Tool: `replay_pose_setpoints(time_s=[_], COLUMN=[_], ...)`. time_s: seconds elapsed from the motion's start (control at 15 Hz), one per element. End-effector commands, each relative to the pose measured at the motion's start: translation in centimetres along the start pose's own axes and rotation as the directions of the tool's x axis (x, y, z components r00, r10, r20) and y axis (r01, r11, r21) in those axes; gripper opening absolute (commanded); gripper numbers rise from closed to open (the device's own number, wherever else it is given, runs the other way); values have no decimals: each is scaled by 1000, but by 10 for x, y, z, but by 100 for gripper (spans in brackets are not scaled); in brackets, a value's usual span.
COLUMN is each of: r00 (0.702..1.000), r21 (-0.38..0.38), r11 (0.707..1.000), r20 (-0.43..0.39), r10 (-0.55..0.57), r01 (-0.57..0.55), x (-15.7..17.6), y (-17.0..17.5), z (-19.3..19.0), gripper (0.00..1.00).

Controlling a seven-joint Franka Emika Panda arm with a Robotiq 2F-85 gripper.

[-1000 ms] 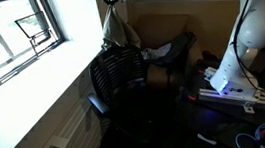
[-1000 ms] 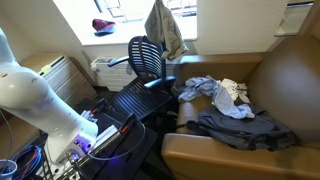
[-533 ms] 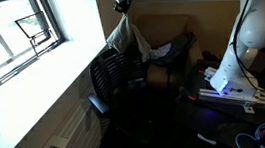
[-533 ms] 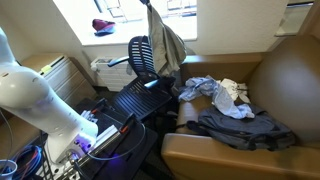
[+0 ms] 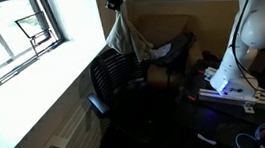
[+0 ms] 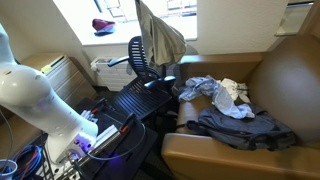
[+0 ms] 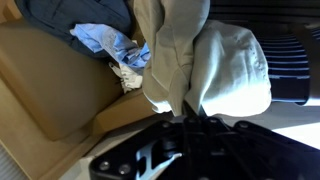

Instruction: Put the grey cloth on the backrest of the black chair

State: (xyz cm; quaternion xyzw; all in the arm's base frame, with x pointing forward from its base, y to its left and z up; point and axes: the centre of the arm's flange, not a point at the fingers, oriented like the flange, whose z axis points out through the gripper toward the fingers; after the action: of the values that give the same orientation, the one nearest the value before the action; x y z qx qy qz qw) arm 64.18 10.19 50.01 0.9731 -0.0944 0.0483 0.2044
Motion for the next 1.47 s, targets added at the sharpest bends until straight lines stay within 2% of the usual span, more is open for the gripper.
replay_pose_setpoints(time_s=[0.0, 0.27, 0.33, 0.47, 0.6, 0.73, 0.8, 0.93, 1.07, 1.2, 1.4], r00=[1000, 1000, 1000, 983, 957, 920, 915, 913, 893, 862, 812], r21=[6, 1, 9, 43, 4, -7, 9, 51, 98, 157, 250], r11=[1000, 1000, 1000, 999, 998, 991, 981, 953, 916, 866, 775], r20=[-7, 1, 31, 184, 284, 371, 364, 307, 284, 282, 253], r10=[-7, -1, -8, 5, 61, 125, 175, 270, 350, 422, 526], r01=[7, 1, 7, -13, -65, -132, -191, -299, -390, -475, -580], x=[-1, 0, 1, -4, -15, -17, -17, -8, 7, 17, 24], y=[-1, -1, -2, -19, -39, -48, -52, -57, -58, -59, -61], z=[-5, 0, 7, 25, 47, 66, 76, 92, 99, 95, 84], gripper=[1, 1, 0, 0, 0, 0, 0, 0, 0, 0, 0])
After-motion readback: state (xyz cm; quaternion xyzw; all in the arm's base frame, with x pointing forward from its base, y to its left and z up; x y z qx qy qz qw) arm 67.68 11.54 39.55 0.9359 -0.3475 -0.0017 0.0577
